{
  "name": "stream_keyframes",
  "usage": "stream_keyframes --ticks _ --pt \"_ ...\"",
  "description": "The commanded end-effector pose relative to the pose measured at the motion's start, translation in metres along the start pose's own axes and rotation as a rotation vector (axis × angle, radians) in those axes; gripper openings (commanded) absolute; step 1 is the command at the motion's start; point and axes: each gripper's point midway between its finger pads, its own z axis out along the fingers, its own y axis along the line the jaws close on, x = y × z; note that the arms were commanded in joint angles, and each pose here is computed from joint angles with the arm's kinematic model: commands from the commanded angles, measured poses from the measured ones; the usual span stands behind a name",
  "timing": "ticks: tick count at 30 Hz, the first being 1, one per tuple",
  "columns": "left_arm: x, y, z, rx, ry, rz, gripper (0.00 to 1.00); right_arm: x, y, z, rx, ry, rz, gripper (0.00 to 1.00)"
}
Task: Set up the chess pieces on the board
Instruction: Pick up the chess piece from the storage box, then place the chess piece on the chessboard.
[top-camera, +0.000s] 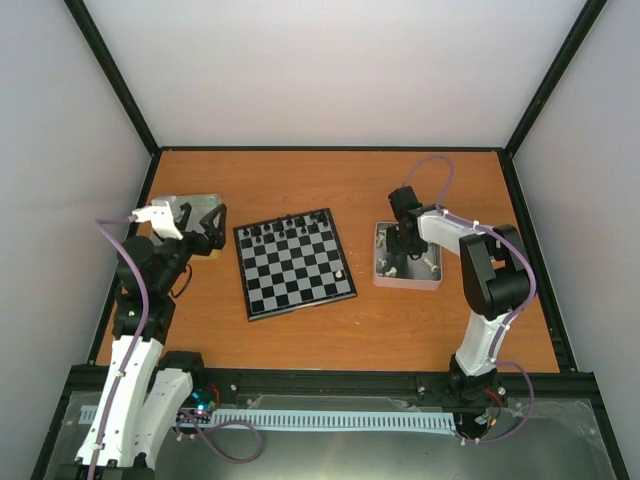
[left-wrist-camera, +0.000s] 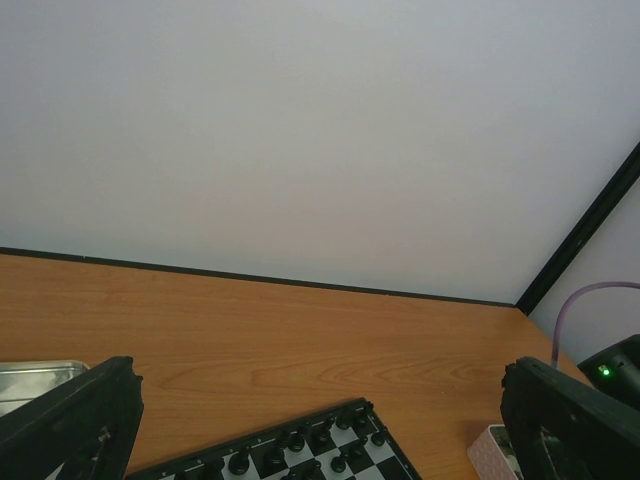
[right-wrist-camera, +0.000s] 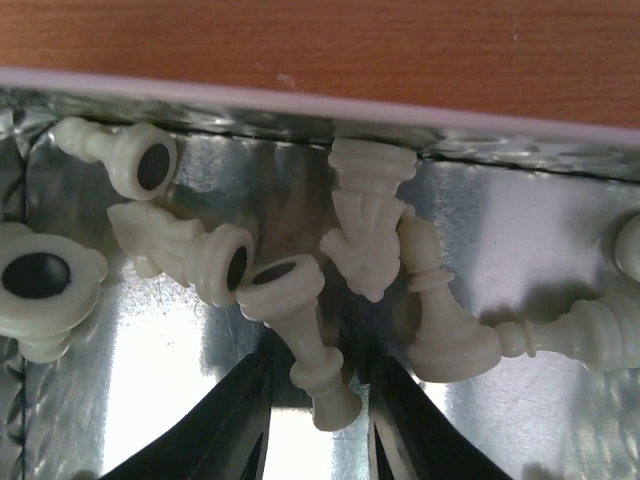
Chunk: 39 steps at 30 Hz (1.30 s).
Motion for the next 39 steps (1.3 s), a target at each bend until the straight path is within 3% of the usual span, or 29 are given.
stream_keyframes --ticks 1,9,13,17,20,28,35,39 --pt "-0.017 -0.007 -0.003 0.024 -0.044 0.027 1.00 -0.003 -0.007 0.007 0.031 -0.012 0.001 0.27" --pt "-0.012 -0.014 0.000 0.071 -0.023 0.029 1.00 -0.005 -0.004 -0.006 0.003 -0.047 -0.017 0.11" --pt "-0.007 -0.021 0.003 0.121 0.005 0.028 1.00 -0.008 0.001 -0.026 -0.046 -0.083 -0.016 0.09" --pt "0.004 -0.030 0.008 0.194 0.055 0.017 1.00 -0.011 0.022 -0.062 -0.199 -0.142 -0.026 0.09" --pt "0.013 -0.040 0.012 0.265 0.109 -0.015 1.00 -0.010 0.055 -0.106 -0.429 -0.197 -0.065 0.09" --pt "0.069 -0.096 0.019 0.626 0.388 -0.207 1.00 0.041 0.163 -0.199 -1.044 -0.204 -0.323 0.09" --pt "0.115 -0.130 0.027 0.710 0.658 -0.388 1.00 0.086 0.219 -0.235 -1.233 -0.178 -0.581 0.09" --pt "0.146 -0.147 0.017 0.756 0.811 -0.450 0.98 0.097 0.233 -0.238 -1.242 -0.167 -0.668 0.09"
